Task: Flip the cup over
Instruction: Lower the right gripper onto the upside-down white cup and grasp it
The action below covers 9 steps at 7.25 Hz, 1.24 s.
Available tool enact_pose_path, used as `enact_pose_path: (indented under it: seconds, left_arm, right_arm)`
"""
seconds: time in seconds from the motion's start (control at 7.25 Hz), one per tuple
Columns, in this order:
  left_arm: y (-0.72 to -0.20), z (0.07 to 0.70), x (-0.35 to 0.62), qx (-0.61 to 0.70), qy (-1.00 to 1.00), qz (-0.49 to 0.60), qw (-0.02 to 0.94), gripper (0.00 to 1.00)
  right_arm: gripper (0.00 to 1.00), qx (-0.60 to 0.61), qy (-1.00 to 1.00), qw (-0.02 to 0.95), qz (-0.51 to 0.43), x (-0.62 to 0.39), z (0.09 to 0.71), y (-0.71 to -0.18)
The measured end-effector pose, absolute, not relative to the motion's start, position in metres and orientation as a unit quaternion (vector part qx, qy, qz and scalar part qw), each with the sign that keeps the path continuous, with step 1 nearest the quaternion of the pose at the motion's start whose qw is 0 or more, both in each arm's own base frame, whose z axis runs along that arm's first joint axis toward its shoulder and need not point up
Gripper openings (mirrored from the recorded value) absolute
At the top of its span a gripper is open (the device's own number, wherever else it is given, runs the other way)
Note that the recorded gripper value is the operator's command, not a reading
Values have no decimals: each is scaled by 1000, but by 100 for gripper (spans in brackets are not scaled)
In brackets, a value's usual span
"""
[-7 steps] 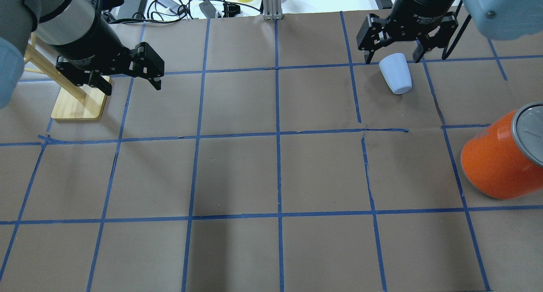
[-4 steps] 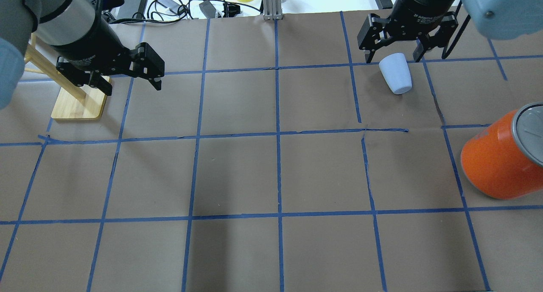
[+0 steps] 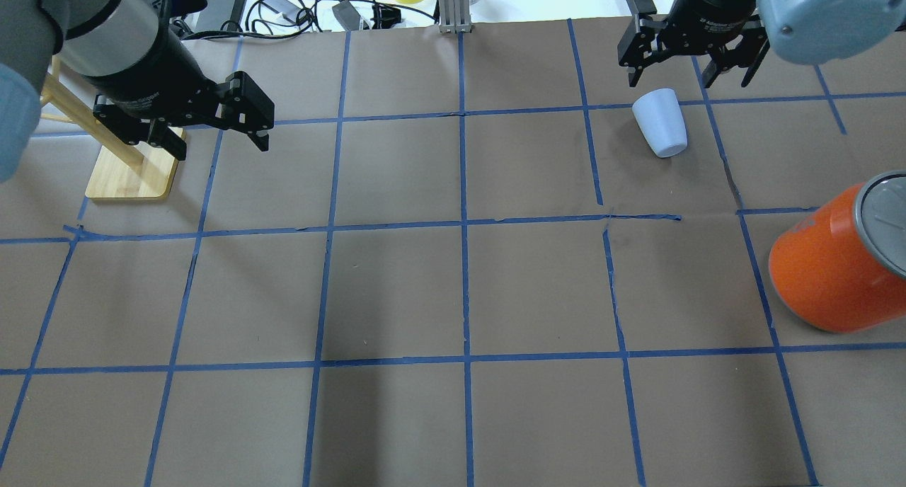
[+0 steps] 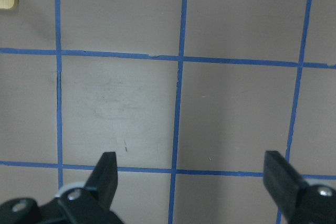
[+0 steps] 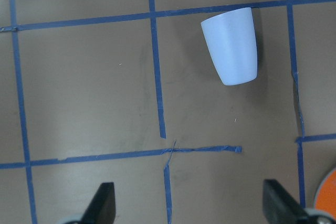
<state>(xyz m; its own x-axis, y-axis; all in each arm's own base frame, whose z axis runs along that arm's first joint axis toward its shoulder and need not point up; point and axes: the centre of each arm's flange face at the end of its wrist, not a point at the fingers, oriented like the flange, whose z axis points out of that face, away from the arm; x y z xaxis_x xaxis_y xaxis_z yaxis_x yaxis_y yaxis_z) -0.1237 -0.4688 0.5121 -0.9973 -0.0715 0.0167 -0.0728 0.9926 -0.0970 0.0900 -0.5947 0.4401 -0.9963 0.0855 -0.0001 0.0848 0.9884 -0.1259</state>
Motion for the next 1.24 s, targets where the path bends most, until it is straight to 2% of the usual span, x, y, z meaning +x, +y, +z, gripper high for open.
enact_pose_path:
  seconds: [0.55,1.24]
  left_arm:
    - [-469,512,-124,36,-998,48,7,100]
    - [-469,512,-124,36,-998,48,7,100]
  right_arm:
    - [100,48,-996,15,71,19,334,-667]
    - [100,68,-995,20,74,-2,242,-703]
